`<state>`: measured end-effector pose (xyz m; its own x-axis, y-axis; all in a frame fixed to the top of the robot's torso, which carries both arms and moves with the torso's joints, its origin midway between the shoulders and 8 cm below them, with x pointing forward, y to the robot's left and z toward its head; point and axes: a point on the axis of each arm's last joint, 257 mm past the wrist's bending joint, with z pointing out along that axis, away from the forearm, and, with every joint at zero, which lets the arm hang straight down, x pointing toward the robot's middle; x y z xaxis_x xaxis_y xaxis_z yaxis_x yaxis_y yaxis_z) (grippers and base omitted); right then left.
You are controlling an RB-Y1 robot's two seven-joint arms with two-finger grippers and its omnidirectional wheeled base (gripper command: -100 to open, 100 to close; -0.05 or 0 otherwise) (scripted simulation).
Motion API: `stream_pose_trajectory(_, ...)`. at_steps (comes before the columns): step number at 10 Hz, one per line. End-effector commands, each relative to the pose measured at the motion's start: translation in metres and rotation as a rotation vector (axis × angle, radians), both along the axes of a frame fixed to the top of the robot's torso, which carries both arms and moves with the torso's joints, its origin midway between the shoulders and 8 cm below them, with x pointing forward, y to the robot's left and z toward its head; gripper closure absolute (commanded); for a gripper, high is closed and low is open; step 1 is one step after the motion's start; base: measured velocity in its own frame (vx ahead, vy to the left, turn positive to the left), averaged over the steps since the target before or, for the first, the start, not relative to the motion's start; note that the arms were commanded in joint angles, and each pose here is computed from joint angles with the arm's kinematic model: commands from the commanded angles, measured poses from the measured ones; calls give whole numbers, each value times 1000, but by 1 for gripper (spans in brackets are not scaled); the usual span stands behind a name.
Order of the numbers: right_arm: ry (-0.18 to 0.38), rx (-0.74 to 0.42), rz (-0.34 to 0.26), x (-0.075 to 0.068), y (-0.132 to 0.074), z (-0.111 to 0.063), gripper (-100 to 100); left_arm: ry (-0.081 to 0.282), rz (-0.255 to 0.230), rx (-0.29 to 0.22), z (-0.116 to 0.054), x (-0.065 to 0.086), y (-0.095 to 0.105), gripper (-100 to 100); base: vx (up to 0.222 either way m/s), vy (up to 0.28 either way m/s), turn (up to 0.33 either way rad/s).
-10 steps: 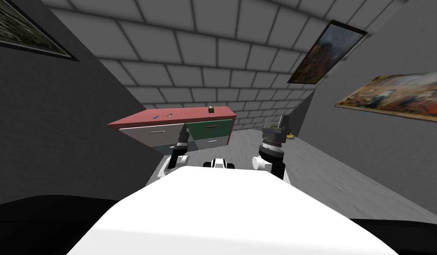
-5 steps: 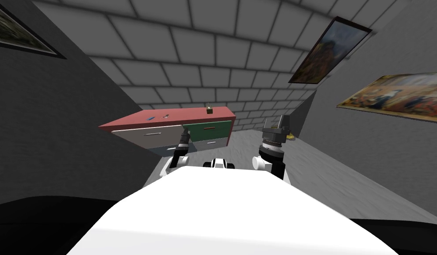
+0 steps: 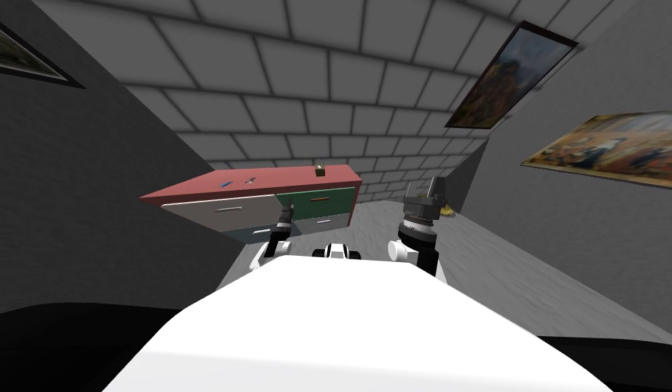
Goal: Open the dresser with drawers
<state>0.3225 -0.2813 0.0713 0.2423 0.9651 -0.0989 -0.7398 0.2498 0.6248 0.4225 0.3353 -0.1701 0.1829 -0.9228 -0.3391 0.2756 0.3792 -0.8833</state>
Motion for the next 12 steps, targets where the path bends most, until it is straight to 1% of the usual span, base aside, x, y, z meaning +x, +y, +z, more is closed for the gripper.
stream_pose_trajectory(1, 0, 0, 0, 0, 0, 0, 0, 39, 9, -3, -23, 2, 5, -100, 86, -34, 0)
stream_pose_trajectory(7, 0, 0, 0, 0, 0, 0, 0, 136, 34, -28, -81, 5, 10, -100, 90, -44, -1)
stream_pose_trajectory(10, 0, 0, 0, 0, 0, 0, 0, 180, 46, -58, -109, 5, 5, -100, 95, -42, -1)
stream_pose_trajectory(12, 0, 0, 0, 0, 0, 0, 0, 202, 54, -90, -126, 4, -2, -100, 79, -29, -1)
